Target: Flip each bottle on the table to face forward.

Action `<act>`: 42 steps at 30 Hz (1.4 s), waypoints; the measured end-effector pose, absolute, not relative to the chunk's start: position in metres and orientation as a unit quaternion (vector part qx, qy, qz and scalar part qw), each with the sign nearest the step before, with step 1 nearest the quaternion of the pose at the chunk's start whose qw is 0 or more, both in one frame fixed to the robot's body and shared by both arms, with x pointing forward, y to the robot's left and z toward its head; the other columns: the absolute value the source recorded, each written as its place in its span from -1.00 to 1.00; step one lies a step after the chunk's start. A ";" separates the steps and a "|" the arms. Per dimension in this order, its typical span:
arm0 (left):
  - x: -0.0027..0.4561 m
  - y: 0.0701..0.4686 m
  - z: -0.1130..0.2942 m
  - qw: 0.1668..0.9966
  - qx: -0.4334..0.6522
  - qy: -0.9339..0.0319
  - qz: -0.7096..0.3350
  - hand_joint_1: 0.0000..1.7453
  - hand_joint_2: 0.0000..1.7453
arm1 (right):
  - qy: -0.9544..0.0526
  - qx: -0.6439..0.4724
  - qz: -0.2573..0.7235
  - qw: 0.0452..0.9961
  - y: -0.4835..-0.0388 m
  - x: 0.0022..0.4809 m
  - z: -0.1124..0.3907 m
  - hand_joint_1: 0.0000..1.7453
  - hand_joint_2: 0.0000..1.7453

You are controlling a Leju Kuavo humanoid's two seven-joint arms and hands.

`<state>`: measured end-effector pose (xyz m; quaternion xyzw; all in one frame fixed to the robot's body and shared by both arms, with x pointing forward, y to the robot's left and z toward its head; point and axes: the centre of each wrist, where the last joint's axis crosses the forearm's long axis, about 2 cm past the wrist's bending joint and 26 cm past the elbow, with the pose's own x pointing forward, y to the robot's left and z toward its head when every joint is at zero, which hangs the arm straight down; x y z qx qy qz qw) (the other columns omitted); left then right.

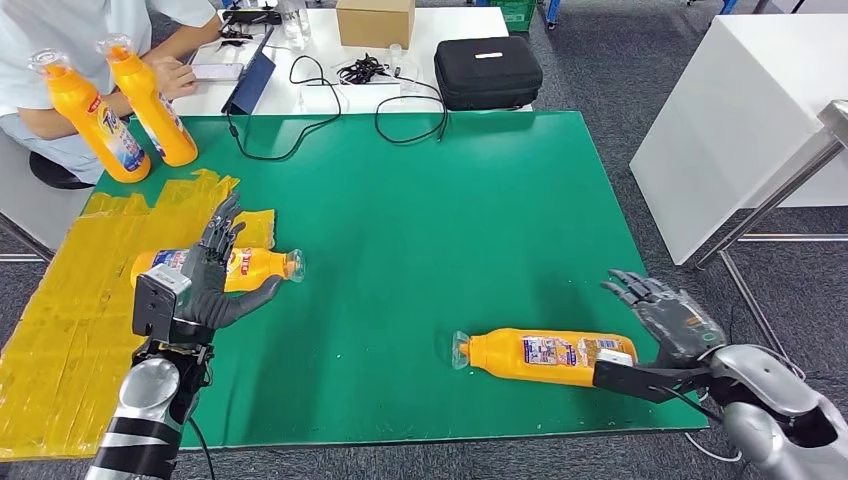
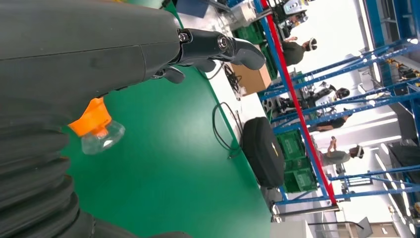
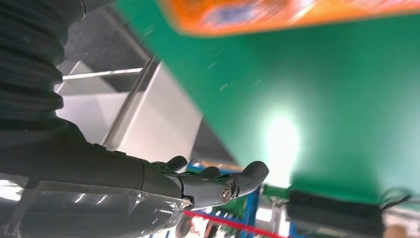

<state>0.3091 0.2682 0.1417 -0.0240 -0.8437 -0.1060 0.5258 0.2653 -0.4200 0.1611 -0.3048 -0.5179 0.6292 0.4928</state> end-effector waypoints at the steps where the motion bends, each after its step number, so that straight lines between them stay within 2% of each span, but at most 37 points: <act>1: 0.310 0.267 0.142 0.525 -0.026 -0.844 -0.106 -1.00 1.00 | -0.519 -0.299 0.630 0.495 -0.415 0.267 0.156 -1.00 1.00; 14: 0.315 0.258 0.145 0.524 -0.037 -0.844 -0.108 -1.00 1.00 | -0.527 -0.234 0.641 0.508 -0.358 0.284 0.114 -1.00 1.00; 28: 0.317 0.257 0.144 0.526 -0.040 -0.843 -0.106 -1.00 1.00 | -0.515 -0.212 0.653 0.514 -0.342 0.290 0.101 -1.00 1.00; 29: 0.317 0.257 0.144 0.526 -0.040 -0.843 -0.106 -1.00 1.00 | -0.509 -0.211 0.657 0.515 -0.343 0.291 0.100 -0.92 1.00; 33: 0.319 0.257 0.144 0.527 -0.042 -0.843 -0.103 -1.00 1.00 | -0.484 -0.219 0.666 0.524 -0.347 0.298 0.098 0.86 1.00; 35: 0.319 0.257 0.144 0.527 -0.042 -0.842 -0.103 -1.00 1.00 | -0.470 -0.233 0.669 0.526 -0.350 0.302 0.097 0.98 1.00; 42: 0.320 0.256 0.142 0.534 -0.049 -0.838 -0.102 -1.00 1.00 | -0.426 -0.267 0.696 0.513 -0.356 0.314 0.097 1.00 1.00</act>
